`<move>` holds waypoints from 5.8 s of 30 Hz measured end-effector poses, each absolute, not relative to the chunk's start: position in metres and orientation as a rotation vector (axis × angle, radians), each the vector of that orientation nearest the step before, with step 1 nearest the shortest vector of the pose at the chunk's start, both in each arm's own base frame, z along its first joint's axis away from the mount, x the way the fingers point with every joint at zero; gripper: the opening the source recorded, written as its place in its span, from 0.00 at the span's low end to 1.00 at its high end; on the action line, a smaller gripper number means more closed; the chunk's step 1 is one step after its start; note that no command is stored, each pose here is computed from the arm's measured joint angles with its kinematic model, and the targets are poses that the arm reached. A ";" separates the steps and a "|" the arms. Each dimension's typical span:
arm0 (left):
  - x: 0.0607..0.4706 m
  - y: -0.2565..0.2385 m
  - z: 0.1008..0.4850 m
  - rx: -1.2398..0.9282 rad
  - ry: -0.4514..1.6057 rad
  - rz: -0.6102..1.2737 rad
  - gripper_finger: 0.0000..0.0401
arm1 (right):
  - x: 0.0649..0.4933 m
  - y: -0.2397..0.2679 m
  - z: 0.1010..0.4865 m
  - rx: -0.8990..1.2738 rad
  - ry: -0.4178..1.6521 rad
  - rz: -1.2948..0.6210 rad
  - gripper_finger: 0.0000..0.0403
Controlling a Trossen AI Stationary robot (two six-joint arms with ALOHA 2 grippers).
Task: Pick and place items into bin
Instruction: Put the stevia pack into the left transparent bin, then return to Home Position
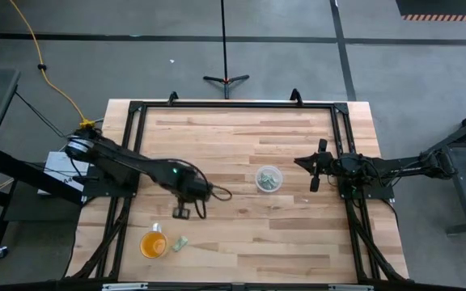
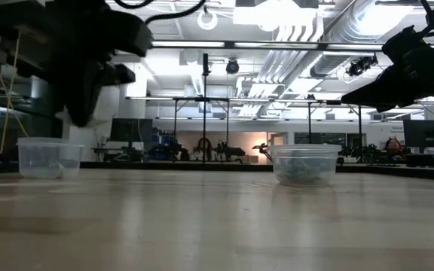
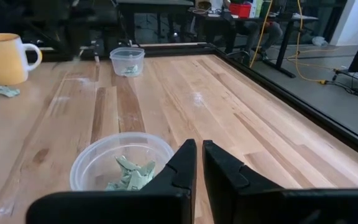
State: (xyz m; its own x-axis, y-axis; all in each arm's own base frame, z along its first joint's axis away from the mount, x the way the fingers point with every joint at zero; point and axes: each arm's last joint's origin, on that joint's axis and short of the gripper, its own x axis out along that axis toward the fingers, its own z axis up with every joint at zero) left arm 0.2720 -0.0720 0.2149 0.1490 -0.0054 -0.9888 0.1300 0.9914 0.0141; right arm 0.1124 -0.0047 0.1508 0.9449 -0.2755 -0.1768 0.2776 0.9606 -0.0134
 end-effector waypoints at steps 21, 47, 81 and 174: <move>0.212 0.015 0.215 -0.013 1.774 0.245 0.14 | 0.112 -0.005 0.150 0.009 0.190 -0.280 0.04; 0.266 -0.060 0.243 -0.379 1.236 0.058 0.32 | 0.112 -0.004 0.149 0.008 0.201 -0.273 0.05; 0.264 -0.177 0.177 -0.780 1.520 0.121 0.63 | 0.113 -0.004 0.147 0.005 0.219 -0.271 0.05; 0.222 0.053 0.259 -0.148 0.968 0.333 0.40 | 0.114 -0.004 0.146 0.007 0.227 -0.247 0.04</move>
